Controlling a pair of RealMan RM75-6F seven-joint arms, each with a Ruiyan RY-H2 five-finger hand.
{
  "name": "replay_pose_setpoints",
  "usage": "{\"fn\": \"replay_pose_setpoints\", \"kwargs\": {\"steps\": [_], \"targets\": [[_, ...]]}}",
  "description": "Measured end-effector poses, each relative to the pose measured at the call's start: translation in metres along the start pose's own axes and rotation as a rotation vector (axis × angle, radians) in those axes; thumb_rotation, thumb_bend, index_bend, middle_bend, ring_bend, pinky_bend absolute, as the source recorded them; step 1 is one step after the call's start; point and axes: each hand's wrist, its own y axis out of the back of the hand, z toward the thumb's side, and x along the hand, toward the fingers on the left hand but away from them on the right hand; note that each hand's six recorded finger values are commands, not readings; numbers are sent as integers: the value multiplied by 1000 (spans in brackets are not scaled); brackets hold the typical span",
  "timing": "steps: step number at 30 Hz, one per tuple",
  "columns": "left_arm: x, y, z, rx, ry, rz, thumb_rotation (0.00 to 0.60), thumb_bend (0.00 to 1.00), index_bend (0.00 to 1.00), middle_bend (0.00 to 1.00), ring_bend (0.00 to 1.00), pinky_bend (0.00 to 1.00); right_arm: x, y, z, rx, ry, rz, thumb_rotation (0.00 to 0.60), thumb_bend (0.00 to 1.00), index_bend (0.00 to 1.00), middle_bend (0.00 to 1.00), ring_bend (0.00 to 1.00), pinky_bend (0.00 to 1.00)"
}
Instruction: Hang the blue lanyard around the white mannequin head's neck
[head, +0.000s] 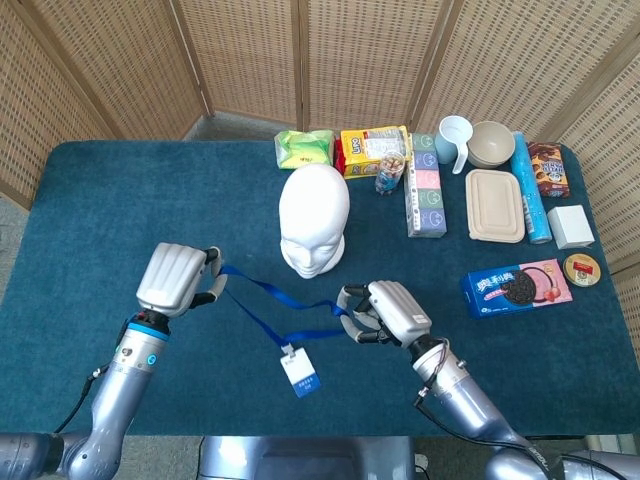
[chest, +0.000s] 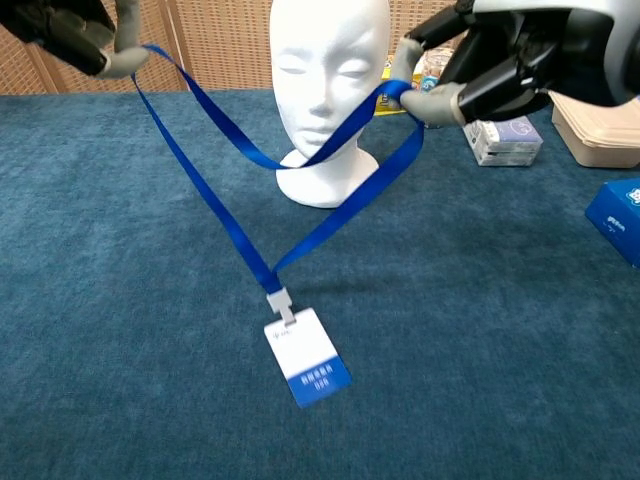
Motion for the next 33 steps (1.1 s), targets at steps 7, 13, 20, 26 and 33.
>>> {"fn": "replay_pose_setpoints", "kwargs": {"steps": [7,13,20,26,33], "targets": [[9,34,7,-44,-31,81,502,423,627,858,891,1000,-3,26,17,-97,47,-31,600,599,684,1000,1000,1000],[18,53,17,-69,-55,115,505,424,627,858,891,1000,-13,54,32,-164,88,-61,600,602,685,1000,1000,1000],[34,65,22,-129,-47,131,504,424,627,859,891,1000,-32,84,28,-213,74,-99,600,603,689,1000,1000,1000],[48,74,25,-168,-41,156,505,424,627,859,891,1000,-46,100,25,-255,61,-110,600,603,690,1000,1000,1000],[63,82,25,-221,-23,188,505,422,627,859,891,1000,-61,130,22,-283,51,-152,600,602,691,1000,1000,1000]]}}
